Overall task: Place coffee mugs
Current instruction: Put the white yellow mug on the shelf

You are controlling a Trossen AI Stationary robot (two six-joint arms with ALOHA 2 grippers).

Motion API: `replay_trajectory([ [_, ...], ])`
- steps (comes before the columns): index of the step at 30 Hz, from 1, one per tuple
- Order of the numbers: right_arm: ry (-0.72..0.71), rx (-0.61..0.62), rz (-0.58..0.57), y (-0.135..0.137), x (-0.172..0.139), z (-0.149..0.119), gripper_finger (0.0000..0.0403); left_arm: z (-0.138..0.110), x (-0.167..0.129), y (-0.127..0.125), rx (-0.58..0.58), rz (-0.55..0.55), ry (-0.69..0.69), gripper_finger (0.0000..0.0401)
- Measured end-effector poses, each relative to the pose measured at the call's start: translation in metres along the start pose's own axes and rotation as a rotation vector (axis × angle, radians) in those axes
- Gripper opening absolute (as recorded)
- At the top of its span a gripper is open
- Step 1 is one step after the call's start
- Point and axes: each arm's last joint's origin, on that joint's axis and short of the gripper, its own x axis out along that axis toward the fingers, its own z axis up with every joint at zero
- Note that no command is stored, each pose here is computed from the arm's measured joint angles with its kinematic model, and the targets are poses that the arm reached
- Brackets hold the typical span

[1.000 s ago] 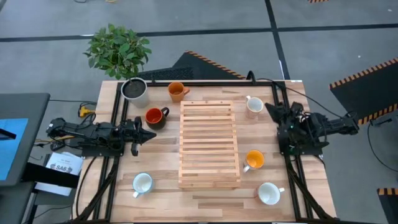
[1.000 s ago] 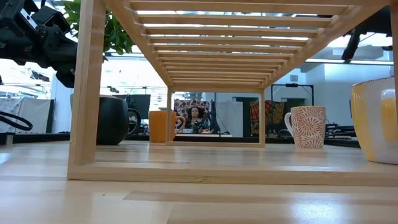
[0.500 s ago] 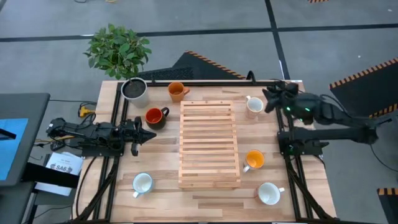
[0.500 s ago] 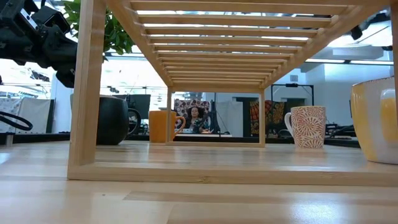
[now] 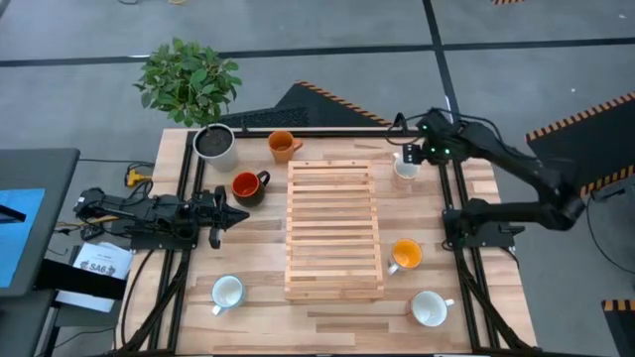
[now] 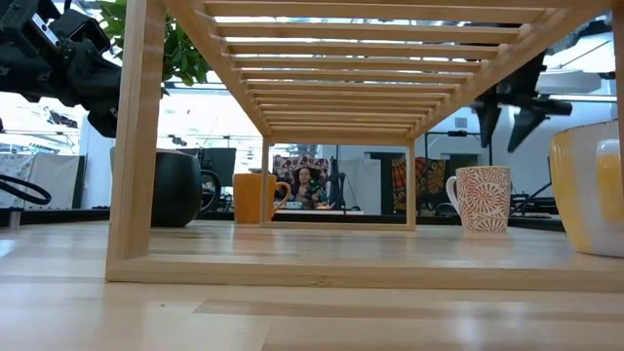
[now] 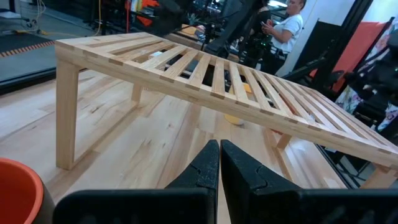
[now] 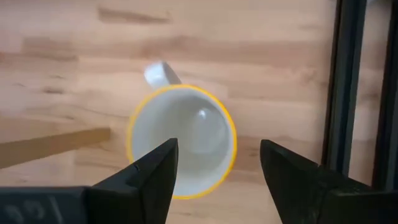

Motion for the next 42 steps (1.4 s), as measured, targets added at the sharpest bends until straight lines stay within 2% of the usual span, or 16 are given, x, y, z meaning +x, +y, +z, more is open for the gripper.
replay_trajectory([
  [8, 0.068, 0.035, -0.091, 0.008, 0.024, 0.003, 0.0255, 0.000, 0.000, 0.000, 0.000, 0.000, 0.000, 0.0000],
  [20, 0.159, -0.002, -0.229, 0.018, 0.063, 0.005, 0.0250, 0.000, 0.000, 0.000, 0.000, 0.000, 0.000, 0.0000],
  [24, 0.175, -0.022, -0.251, 0.018, 0.069, 0.006, 0.0211, 0.000, 0.000, 0.000, 0.000, 0.001, 0.000, 0.0000],
  [28, 0.173, -0.048, -0.247, 0.016, 0.069, 0.008, 0.0126, 0.000, 0.000, 0.000, 0.000, 0.000, -0.001, 0.0000],
  [31, 0.151, -0.082, -0.220, 0.015, 0.060, 0.009, 0.0050, 0.000, 0.000, 0.000, 0.000, 0.001, -0.001, 0.0000],
  [32, 0.139, -0.098, -0.205, 0.016, 0.055, 0.009, 0.0039, 0.000, 0.000, 0.000, 0.000, 0.000, 0.000, 0.0000],
  [37, 0.046, -0.102, -0.147, 0.018, 0.012, 0.019, 0.0042, 0.000, 0.000, 0.000, 0.000, 0.000, 0.000, 0.0000],
  [42, -0.107, -0.101, -0.044, 0.027, -0.057, 0.041, 0.0042, 0.000, 0.000, 0.000, 0.000, 0.000, 0.000, 0.0000],
])
